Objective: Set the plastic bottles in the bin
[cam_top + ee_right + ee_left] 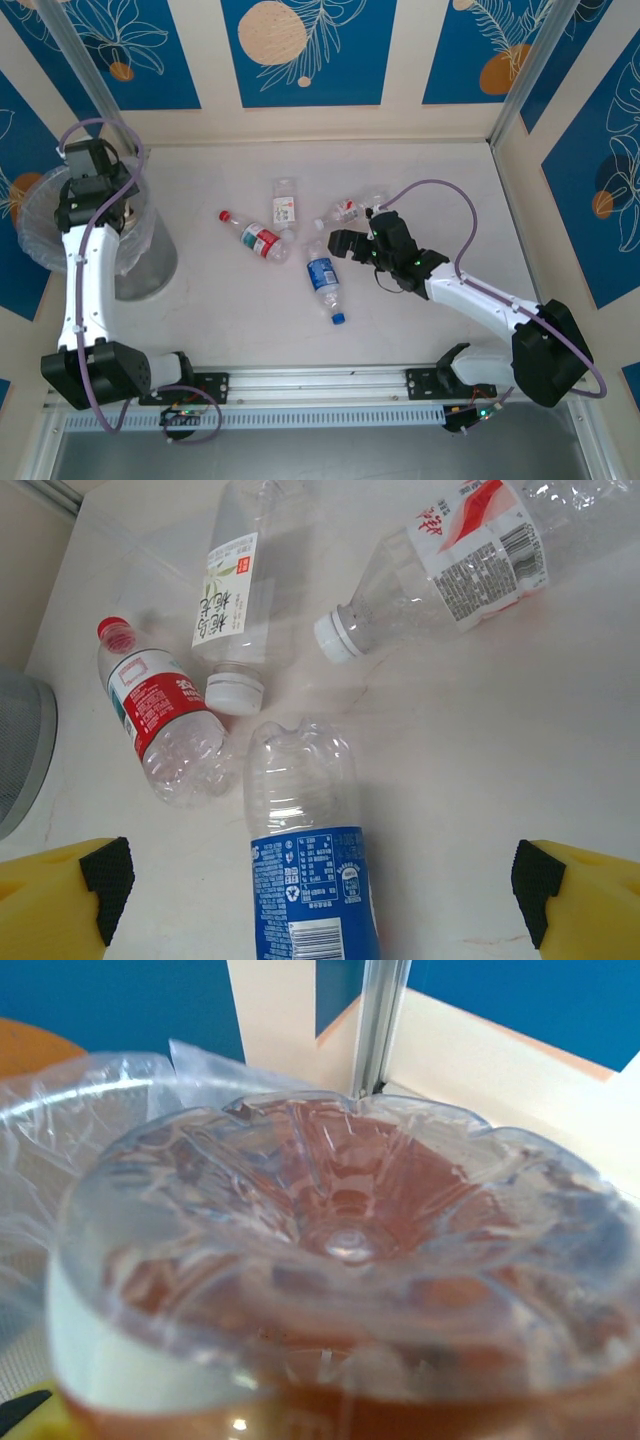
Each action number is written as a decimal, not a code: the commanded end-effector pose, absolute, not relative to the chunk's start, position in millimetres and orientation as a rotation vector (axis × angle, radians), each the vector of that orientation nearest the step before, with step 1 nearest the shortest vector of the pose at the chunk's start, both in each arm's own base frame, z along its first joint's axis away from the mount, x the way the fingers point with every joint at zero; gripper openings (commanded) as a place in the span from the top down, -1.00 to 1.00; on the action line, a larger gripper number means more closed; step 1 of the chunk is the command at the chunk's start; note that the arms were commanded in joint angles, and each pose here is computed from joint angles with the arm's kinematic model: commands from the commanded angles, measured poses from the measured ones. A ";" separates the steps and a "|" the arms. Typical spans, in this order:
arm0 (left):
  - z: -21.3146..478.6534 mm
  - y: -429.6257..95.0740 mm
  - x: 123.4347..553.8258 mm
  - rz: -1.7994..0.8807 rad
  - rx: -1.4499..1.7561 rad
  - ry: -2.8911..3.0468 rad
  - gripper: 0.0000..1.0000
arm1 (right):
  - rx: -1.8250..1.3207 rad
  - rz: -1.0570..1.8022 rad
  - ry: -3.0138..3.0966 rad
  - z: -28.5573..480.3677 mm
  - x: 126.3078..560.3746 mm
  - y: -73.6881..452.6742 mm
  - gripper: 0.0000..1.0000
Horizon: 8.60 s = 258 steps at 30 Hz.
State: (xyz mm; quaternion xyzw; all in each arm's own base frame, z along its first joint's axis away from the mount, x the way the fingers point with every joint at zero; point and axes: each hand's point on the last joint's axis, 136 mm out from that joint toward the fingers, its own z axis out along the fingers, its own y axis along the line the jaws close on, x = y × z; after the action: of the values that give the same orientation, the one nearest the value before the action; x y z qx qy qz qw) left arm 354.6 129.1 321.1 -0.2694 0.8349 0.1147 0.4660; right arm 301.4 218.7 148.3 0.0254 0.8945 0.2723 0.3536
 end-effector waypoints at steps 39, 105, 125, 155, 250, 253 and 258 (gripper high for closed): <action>300.5 85.8 349.1 -0.123 -0.753 2.083 -0.94 | 0.109 0.683 2.307 147.2 303.2 210.6 -1.00; 65.7 -130.7 402.9 0.069 -1.100 2.518 -0.99 | -0.029 0.576 2.220 170.4 289.2 186.8 -0.99; 29.5 -118.4 405.4 0.067 -1.122 2.509 -0.53 | -0.012 0.571 2.220 169.5 289.1 184.3 -1.00; 69.5 -132.9 425.0 0.015 -0.455 2.584 -0.11 | -0.061 0.593 2.243 165.9 295.7 197.5 -1.00; 424.2 201.3 323.5 0.888 -0.651 1.562 -0.14 | 0.074 0.570 2.379 174.0 332.3 216.2 -0.99; 405.7 209.7 325.7 0.910 -0.631 1.587 -0.13 | 0.058 0.563 2.389 185.6 333.4 218.3 -0.99; 387.4 206.8 340.7 0.892 -0.525 1.629 -0.11 | 0.101 0.578 2.368 197.4 333.6 221.3 -0.97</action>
State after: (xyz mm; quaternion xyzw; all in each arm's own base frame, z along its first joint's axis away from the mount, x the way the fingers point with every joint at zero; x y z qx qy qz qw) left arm 333.2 209.5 366.4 -0.2562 0.7149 0.3755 0.5313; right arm 339.2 221.0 196.4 0.0362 0.9068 0.2251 0.3545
